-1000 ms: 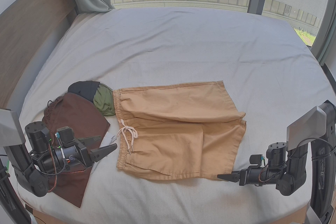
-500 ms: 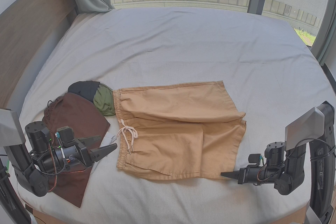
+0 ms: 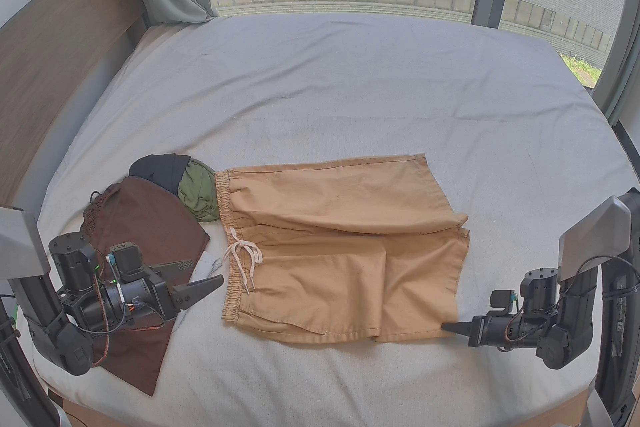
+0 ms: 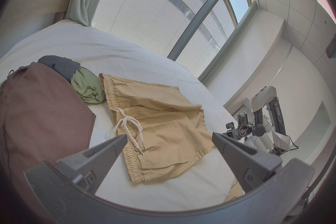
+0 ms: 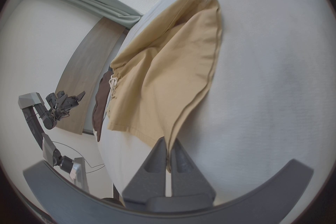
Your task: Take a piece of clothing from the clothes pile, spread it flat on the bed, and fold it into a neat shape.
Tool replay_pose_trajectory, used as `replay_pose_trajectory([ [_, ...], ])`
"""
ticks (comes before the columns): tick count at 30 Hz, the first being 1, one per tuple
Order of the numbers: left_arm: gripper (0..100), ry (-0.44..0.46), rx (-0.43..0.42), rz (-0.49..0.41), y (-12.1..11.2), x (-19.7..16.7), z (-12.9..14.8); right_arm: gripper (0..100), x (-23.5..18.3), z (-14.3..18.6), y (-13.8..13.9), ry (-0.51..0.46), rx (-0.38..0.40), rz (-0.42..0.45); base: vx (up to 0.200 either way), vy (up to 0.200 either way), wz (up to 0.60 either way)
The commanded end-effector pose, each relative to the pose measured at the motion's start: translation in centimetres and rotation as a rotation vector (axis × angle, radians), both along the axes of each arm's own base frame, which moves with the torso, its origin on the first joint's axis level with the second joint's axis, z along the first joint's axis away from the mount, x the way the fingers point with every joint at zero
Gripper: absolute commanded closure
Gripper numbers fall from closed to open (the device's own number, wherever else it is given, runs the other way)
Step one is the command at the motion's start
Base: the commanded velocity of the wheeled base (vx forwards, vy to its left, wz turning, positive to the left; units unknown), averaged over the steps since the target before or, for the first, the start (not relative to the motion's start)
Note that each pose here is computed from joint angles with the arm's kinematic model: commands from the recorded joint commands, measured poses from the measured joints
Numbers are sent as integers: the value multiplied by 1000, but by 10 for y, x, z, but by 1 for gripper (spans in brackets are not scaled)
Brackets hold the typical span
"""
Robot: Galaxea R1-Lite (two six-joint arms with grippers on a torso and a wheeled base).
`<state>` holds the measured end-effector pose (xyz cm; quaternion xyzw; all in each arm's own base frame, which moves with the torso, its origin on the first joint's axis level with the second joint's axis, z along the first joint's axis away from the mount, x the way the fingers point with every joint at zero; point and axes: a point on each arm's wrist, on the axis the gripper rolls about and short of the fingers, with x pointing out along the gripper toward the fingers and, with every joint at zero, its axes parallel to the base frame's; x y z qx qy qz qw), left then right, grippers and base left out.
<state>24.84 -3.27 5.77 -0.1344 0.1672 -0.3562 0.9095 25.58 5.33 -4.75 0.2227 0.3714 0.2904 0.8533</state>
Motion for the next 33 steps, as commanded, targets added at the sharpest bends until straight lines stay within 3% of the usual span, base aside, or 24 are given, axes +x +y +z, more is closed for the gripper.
replay_pose_trajectory([
  [1, 0, 8, 1, 0, 0, 1, -2, 100, -1, 8, -17, -27, -12, -53, 0, 0, 0],
  [9, 0, 42, 1, 8, 2, 9, -14, 100, -2, 6, -27, -41, -43, -63, 0, 0, 0],
  [33, 0, 287, -14, 11, -4, 16, -72, 100, 0, 5, -24, -50, -40, -54, 0, 0, 0],
])
